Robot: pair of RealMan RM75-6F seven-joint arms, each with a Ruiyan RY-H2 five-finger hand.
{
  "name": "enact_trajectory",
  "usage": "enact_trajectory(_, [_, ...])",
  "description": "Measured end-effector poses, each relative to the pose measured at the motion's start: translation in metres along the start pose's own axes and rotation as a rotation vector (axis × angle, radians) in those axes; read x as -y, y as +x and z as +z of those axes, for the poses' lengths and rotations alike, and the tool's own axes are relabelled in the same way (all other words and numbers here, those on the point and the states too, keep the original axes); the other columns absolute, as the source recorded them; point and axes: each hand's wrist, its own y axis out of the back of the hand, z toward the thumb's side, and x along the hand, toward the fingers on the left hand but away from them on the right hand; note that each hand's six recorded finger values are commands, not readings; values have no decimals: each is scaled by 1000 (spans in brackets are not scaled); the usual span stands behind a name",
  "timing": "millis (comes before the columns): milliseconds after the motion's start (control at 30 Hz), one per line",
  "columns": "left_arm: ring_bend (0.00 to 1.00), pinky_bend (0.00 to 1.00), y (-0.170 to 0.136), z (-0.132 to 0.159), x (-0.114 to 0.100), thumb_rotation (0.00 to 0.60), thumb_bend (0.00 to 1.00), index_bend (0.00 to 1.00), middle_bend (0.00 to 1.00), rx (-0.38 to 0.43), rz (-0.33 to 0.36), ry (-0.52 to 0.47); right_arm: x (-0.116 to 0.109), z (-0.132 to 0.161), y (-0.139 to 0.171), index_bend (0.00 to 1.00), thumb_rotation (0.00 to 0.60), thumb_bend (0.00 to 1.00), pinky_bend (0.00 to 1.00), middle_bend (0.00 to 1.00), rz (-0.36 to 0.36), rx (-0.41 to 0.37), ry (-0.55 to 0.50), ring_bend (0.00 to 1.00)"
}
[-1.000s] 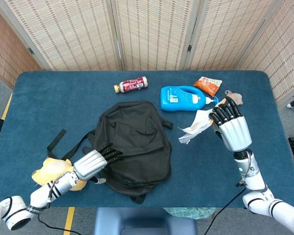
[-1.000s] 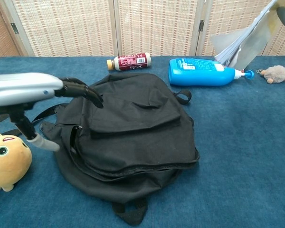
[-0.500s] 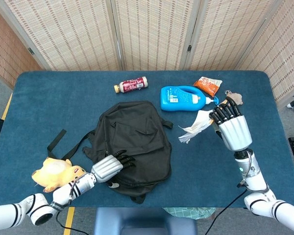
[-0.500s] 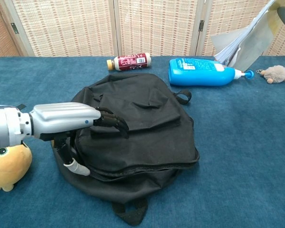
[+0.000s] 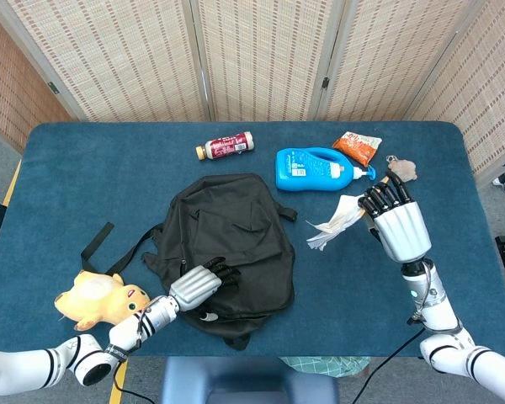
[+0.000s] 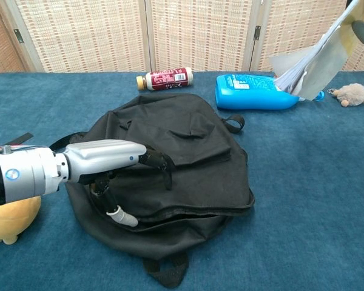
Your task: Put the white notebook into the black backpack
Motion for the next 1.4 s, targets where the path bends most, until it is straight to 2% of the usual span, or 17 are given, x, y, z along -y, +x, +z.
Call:
enact_trajectory(267, [283,94,6,-7,0,600,437,564,323,-32,73,-59,-1,0,2,896,600,505,216,489,-7,2,-9,367])
enact_trajectory(400, [306,101,7,-10,-1,600,448,606,352,-50,114,-86,-5,0,4,897,600,505,216,489,-23,4,-22,365])
enact_trajectory(533, [326,103,9,-13,-5,600,475,636,376,-66,151,-118,-13,3,7,897,600,505,216,489,-55,1,-53,364])
enact_trajectory(767, [364,113,13,-23,-18,600,642,694,422,-100,210,-201,-33,13,12,896,600,505,224,489,-114,-16,-144,365])
enact_trajectory(1000, [371,115,14,-41,-31,600,670,704,429,-158,249,-268,-52,26,17,901,600,505,240,496,-151,-42,-270,373])
enact_trajectory(1167, [371,117,15,-58,-46,600,681,705,433,-211,287,-340,-62,40,21,905,600,506,252,500,-155,-80,-398,376])
enact_trajectory(1400, [373,118,21,-86,-68,600,687,705,433,-299,314,-437,-59,69,24,907,600,505,282,503,-84,-148,-537,380])
